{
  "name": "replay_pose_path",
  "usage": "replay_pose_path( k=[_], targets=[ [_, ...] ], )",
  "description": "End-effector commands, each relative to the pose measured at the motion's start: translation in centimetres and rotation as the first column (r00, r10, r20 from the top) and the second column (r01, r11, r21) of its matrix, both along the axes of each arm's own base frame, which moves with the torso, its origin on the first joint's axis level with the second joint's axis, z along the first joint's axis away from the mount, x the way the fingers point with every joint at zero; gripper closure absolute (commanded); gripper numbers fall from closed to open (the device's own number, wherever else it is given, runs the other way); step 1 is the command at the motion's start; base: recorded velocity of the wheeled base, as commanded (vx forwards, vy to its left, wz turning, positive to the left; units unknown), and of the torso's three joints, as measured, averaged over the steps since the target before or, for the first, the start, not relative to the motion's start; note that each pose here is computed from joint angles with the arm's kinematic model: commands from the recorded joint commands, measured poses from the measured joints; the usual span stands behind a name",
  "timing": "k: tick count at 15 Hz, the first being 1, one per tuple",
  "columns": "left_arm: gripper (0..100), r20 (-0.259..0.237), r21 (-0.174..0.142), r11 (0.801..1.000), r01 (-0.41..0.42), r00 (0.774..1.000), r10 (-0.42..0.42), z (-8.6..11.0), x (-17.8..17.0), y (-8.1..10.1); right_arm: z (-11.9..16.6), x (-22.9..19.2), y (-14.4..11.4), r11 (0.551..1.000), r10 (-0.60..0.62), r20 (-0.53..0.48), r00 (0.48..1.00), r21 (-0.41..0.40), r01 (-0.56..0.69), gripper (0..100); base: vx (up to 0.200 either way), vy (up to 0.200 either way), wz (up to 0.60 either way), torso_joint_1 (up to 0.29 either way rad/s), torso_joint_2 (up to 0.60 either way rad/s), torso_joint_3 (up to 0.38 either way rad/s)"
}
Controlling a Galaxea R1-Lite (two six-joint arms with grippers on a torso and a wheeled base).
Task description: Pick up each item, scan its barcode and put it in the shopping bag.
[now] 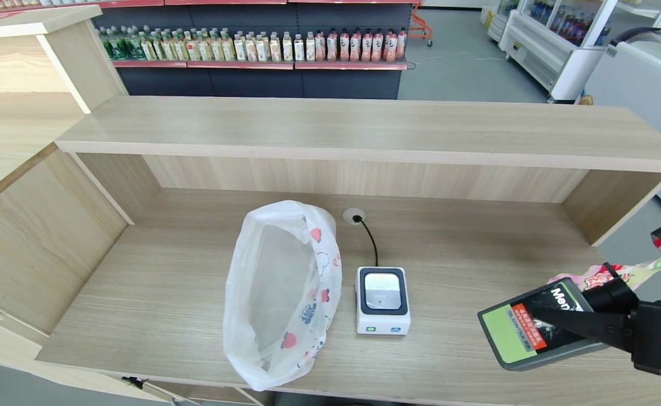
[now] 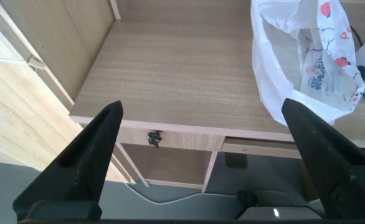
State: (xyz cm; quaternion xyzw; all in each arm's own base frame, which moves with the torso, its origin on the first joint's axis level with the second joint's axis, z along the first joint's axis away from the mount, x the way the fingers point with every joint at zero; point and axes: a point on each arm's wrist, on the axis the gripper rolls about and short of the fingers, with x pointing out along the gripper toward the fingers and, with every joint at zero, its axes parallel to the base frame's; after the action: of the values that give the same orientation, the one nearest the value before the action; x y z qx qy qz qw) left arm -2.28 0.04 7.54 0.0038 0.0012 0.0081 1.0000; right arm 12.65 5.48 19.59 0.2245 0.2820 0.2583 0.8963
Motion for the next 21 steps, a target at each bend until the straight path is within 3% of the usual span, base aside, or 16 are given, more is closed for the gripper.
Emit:
replay_pose_path(
  k=[1, 4, 8, 13, 21],
  targets=[
    [0, 0.001, 0.000, 1.000, -0.001, 1.000, 0.001, 0.0, 0.0, 0.0, -0.3, 0.9, 0.1, 0.998, -0.013, -0.004, 1.000, -0.055, 0.013, 100, 0.000, 0.200, 0.00, -0.002, -0.01, 0.002],
    [0, 0.001, 0.000, 1.000, -0.001, 1.000, 0.001, 0.0, 0.0, 0.0, -1.6, 3.9, 0.8, 0.988, -0.082, -0.048, 0.995, -0.132, 0.075, 100, 0.000, 0.000, 0.00, 0.000, 0.00, 0.000],
    [0, 0.001, 0.000, 1.000, -0.001, 1.000, 0.001, 0.0, 0.0, 0.0, -2.4, 8.1, 2.7, 0.991, -0.064, -0.025, 0.998, -0.123, 0.060, 100, 0.000, 0.000, 0.00, 0.000, 0.00, 0.000],
    [0, 0.001, 0.000, 1.000, -0.001, 1.000, 0.001, 0.0, 0.0, 0.0, -3.6, 10.3, 4.6, 0.990, -0.024, -0.064, 0.998, -0.138, 0.015, 100, 0.000, 0.000, 0.00, 0.000, 0.00, 0.000],
    [0, -0.001, 0.000, 1.000, -0.001, 1.000, 0.001, 0.0, 0.0, 0.0, -5.4, 14.4, 7.7, 0.993, 0.025, -0.011, 1.000, -0.114, -0.026, 100, 0.000, 0.000, 0.00, 0.000, 0.00, 0.000]
  ],
)
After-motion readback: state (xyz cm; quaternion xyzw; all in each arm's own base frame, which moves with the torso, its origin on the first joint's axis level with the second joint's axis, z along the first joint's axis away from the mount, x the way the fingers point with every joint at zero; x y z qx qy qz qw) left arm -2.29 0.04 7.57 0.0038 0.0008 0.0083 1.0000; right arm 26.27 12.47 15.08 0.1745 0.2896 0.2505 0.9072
